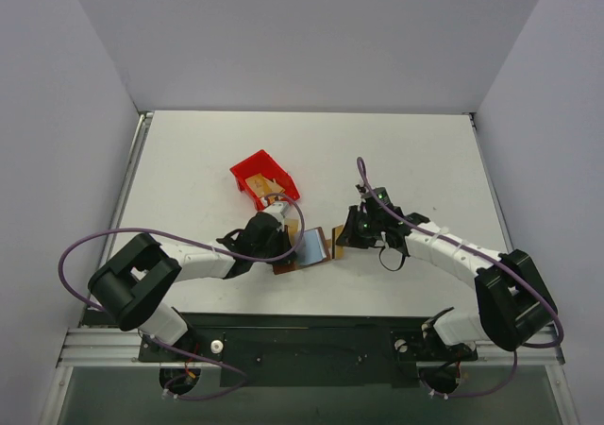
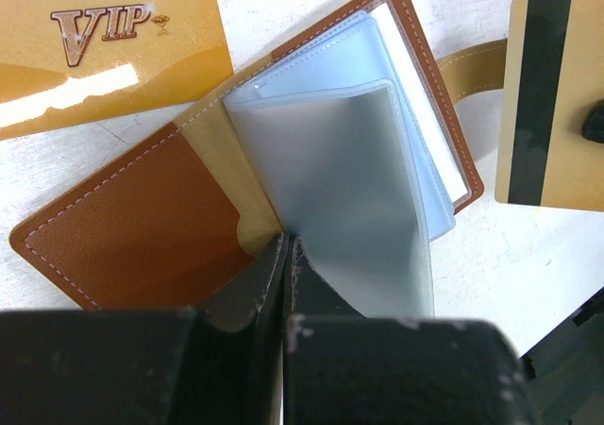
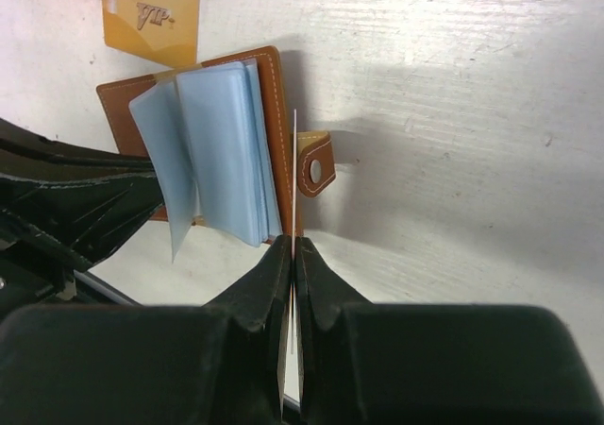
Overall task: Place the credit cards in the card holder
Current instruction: Open the card holder at the center of the board.
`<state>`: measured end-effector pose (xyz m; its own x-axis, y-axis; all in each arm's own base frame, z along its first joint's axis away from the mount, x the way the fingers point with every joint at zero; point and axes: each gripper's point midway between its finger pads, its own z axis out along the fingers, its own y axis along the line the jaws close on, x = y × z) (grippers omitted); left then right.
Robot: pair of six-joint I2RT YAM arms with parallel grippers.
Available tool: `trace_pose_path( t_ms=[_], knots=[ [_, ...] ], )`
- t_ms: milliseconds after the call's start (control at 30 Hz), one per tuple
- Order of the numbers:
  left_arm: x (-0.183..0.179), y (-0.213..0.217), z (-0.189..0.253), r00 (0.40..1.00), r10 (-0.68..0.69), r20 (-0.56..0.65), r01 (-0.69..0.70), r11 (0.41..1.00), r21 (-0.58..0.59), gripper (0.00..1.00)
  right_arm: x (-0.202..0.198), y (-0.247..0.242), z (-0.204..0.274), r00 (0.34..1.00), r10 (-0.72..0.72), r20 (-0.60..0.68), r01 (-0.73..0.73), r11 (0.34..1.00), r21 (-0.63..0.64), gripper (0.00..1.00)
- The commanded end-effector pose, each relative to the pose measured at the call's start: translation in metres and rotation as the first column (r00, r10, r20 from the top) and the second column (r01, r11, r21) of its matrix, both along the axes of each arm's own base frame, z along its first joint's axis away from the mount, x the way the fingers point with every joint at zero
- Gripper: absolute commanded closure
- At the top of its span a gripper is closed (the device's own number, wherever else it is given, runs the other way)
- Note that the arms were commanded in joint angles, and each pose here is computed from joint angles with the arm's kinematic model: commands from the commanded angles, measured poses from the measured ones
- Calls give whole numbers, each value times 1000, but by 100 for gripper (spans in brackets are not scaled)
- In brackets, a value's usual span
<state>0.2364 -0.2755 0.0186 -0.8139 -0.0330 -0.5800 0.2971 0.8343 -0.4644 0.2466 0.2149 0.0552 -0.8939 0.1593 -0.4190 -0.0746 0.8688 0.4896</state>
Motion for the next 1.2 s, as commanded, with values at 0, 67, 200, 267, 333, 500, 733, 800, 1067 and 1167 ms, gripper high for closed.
trace_pose_path(
  t_ms=[0, 67, 200, 267, 333, 500, 733, 800, 1067, 1167],
  knots=[
    [-20, 27, -38, 995, 15, -94, -2, 992, 129, 100, -1, 15, 13, 997, 69, 28, -71, 995, 72, 100],
    [-19, 26, -37, 996, 15, -93, -3, 992, 128, 100, -2, 21, 17, 995, 88, 41, -92, 990, 102, 100],
    [-19, 27, -37, 996, 14, -92, -3, 992, 129, 100, -4, 32, 25, 989, 126, 75, -135, 982, 130, 100],
    [-19, 26, -36, 996, 11, -92, 1, 992, 126, 100, -5, 36, 25, 988, 141, 69, -149, 980, 133, 100],
    [-20, 26, -37, 995, 12, -94, 0, 992, 127, 100, -5, 38, 21, 988, 147, 54, -153, 980, 129, 100],
    [-18, 25, -35, 996, 15, -91, -4, 993, 121, 100, -7, 48, 11, 985, 170, 19, -171, 976, 131, 100],
    [-18, 24, -35, 996, 13, -90, -2, 993, 118, 100, -8, 62, 4, 981, 195, 1, -193, 970, 151, 100],
    [-18, 24, -34, 996, 14, -89, -4, 993, 117, 100, -8, 66, 2, 979, 202, -3, -199, 968, 153, 100],
    [-15, 22, -29, 997, 15, -78, -7, 995, 104, 100, -12, 86, 5, 968, 250, -8, -243, 949, 199, 100],
    [-13, 20, -25, 997, 16, -72, -9, 995, 97, 100, -15, 92, 9, 963, 271, -1, -264, 939, 219, 100]
  ],
)
